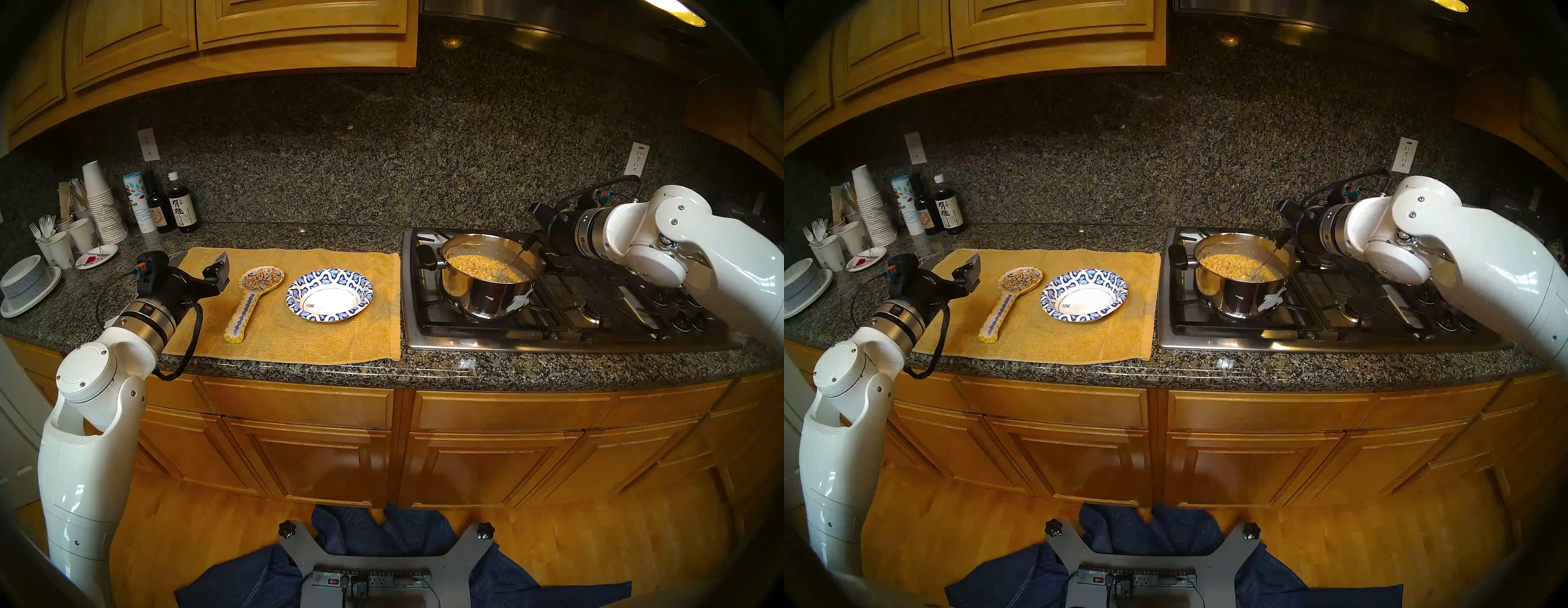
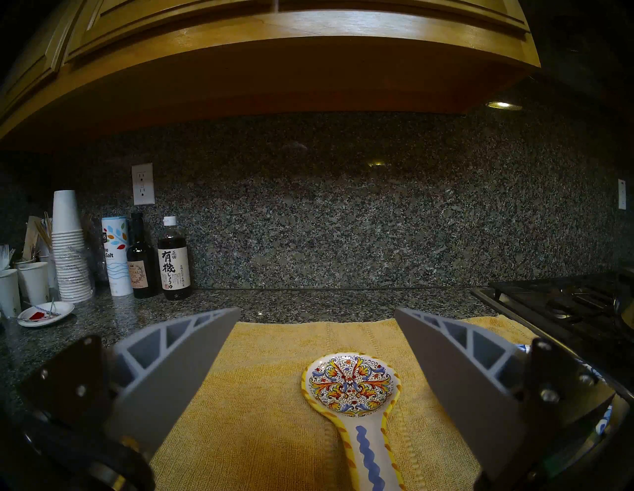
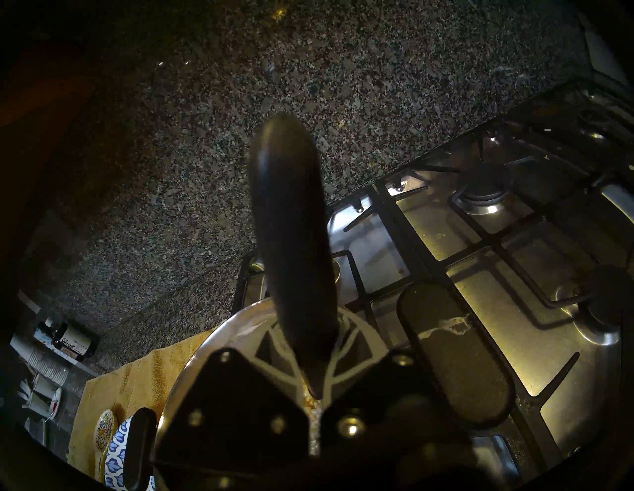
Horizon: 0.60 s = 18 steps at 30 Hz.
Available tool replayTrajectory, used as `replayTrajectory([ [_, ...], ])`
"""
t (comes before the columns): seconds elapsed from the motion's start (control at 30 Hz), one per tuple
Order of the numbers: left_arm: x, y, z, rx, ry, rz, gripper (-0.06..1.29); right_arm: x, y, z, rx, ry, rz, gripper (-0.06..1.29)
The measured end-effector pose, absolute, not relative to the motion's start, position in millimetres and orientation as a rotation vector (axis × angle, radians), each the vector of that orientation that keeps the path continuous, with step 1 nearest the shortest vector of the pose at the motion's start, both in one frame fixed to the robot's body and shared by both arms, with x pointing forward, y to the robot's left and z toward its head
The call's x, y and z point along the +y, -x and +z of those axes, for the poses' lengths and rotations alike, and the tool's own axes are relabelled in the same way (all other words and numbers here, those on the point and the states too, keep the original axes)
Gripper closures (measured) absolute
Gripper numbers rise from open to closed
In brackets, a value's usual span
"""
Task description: Scoop oatmeal into bowl
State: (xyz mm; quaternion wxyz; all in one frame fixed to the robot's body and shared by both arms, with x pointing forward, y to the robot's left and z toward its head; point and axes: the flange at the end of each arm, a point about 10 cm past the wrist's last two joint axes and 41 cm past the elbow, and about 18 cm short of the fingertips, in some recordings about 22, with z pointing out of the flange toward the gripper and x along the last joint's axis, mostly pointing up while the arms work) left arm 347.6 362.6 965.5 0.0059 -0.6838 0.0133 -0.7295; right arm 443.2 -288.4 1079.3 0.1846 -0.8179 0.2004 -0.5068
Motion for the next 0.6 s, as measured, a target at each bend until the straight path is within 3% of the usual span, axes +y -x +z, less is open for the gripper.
replayTrajectory([
  [0.6, 362.6, -347.6, 965.5, 0.042, 2.140, -2.283, 0.00, -282.6, -448.9, 1089.3, 0.555, 2.284, -1.443, 1.24],
])
